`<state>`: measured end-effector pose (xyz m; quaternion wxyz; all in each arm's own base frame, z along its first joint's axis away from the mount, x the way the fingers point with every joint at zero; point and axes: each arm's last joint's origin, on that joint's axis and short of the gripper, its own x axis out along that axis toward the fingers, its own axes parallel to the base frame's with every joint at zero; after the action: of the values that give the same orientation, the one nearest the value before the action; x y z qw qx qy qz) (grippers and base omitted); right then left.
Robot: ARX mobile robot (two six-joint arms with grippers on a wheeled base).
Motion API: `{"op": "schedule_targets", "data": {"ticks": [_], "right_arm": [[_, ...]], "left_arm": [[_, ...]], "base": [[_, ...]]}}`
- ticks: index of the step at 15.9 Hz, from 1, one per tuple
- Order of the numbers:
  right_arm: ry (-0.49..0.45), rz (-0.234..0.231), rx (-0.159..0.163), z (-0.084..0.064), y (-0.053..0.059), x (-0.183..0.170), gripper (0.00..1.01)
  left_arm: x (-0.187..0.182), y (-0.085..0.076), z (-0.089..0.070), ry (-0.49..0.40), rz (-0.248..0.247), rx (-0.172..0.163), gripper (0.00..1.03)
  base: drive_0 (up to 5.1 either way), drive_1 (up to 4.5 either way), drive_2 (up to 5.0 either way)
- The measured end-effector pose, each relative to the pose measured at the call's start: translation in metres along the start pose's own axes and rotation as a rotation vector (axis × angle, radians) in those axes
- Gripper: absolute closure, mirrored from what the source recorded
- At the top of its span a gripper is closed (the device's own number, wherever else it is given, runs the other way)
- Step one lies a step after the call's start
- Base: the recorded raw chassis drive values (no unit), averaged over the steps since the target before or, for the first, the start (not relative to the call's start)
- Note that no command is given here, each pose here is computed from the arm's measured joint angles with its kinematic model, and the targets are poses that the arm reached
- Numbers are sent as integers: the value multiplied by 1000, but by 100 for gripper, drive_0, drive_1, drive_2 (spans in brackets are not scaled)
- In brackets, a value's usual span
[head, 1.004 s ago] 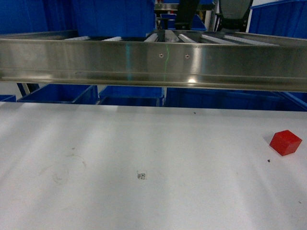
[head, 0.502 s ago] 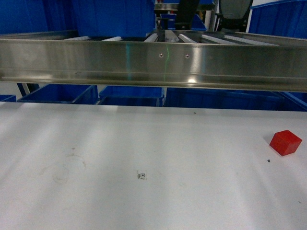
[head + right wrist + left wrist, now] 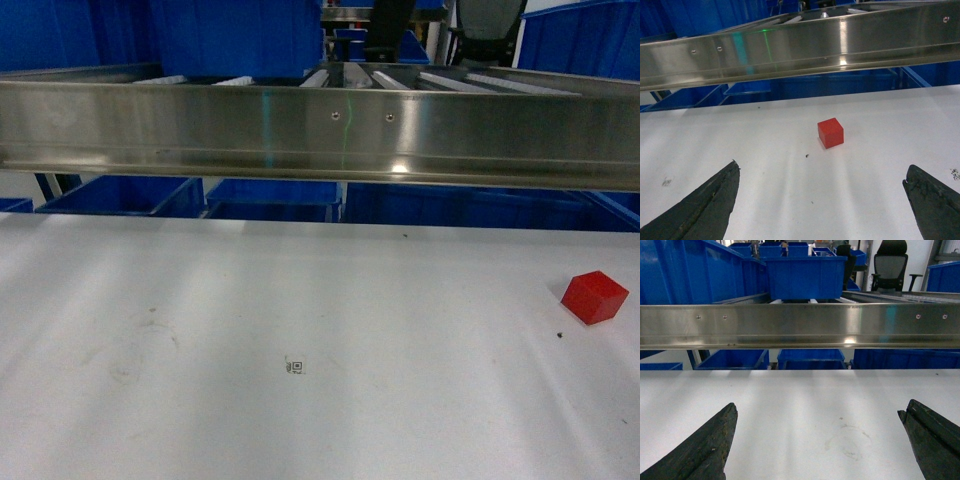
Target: Place magnetic block on left shelf second layer
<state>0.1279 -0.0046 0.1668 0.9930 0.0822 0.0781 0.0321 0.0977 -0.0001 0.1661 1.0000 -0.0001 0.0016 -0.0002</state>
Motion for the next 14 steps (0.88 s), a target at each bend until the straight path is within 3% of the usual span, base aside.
{"op": "schedule_targets", "data": {"ticks": [1,3,4,6,8,13,14], "right_arm": [[5,15,16,15,0,20,3],[-7,17,13,47,-1,64,3],[60,8,-4,67,1,115,3],[125,-21,-32,65,-3,162,3],[164,-28,-35,56,-5,165,3],[142,-27,-41,61,-4,163,3],[180,0,-40,60,-3,166,3]], "left_arm": [[0,0,0,0,0,0,5],[0,0,0,0,0,0,5],[0,0,0,0,0,0,5],[0,0,0,0,0,0,5],[0,0,0,0,0,0,5],[0,0,0,0,0,0,5],[0,0,0,0,0,0,5]], "base": [[0,0,0],[0,0,0],[0,0,0],[0,0,0],[0,0,0],[0,0,0],[0,0,0]]}}
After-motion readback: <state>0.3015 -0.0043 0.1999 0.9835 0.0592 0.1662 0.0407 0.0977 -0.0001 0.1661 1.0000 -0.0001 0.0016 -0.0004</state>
